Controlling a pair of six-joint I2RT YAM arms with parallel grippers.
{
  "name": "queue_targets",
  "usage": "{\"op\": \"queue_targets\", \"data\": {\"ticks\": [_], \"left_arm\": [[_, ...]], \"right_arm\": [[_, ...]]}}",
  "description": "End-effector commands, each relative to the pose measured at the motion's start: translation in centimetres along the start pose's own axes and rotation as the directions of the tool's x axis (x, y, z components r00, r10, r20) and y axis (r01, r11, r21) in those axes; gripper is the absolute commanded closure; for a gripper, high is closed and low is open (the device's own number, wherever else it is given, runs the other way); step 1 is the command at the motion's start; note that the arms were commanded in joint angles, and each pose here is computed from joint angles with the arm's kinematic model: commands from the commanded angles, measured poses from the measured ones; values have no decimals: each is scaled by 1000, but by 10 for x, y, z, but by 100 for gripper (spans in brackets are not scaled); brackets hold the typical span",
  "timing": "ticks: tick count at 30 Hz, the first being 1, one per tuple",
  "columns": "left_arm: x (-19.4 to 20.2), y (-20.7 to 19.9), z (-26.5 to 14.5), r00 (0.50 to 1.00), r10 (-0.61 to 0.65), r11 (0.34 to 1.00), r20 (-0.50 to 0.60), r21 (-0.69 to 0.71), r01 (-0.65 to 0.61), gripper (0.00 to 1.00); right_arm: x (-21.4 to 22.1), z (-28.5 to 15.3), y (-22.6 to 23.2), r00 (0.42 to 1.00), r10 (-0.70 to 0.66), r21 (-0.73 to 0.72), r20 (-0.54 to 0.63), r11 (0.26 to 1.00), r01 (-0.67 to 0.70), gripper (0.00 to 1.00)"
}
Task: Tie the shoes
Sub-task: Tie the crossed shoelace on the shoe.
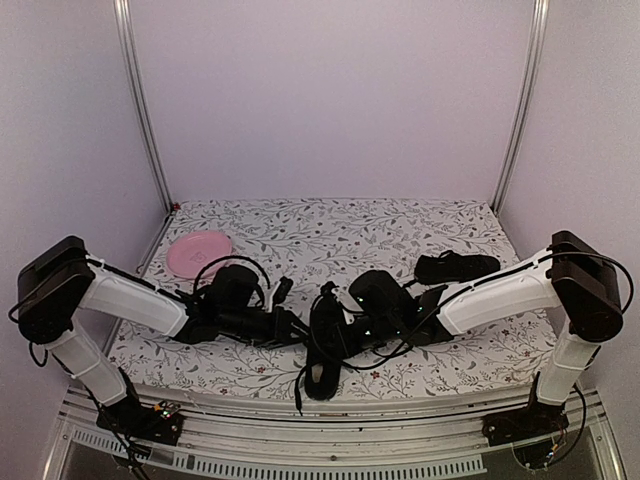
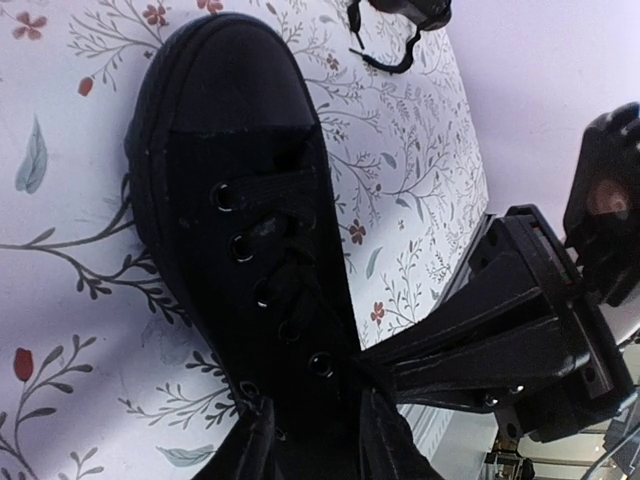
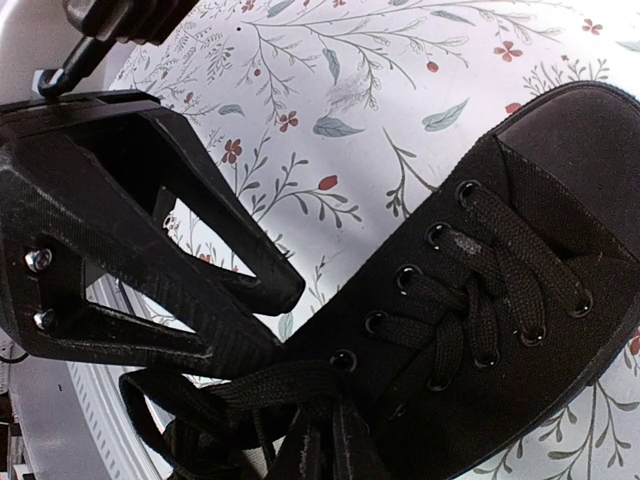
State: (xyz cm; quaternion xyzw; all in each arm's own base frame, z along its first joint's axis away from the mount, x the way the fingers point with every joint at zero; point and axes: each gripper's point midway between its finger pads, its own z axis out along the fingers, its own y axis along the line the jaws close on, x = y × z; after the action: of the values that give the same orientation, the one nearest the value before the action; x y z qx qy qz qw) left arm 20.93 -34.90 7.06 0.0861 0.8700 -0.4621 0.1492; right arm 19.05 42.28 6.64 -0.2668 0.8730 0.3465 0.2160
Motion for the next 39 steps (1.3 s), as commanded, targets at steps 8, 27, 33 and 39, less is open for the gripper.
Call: {"op": "queue_targets", "data": {"ticks": [8, 27, 33, 39], "left_arm": [[-4, -12, -3, 1000, 15, 998, 11, 62, -16, 71], [7, -12, 10, 999, 14, 996, -31, 91, -11, 71], [7, -16, 13, 999, 12, 993, -35, 114, -8, 71], [7, -17, 16, 999, 14, 992, -42, 123, -8, 76]], "right_arm": [[4, 2, -2, 1000, 1, 8, -4, 1000, -1, 93], [5, 1, -1, 1000, 2, 6, -7, 1000, -2, 92], [5, 1, -2, 1000, 1, 6, -6, 1000, -1, 92], [5, 1, -2, 1000, 0, 8, -8, 1000, 0, 92]]}}
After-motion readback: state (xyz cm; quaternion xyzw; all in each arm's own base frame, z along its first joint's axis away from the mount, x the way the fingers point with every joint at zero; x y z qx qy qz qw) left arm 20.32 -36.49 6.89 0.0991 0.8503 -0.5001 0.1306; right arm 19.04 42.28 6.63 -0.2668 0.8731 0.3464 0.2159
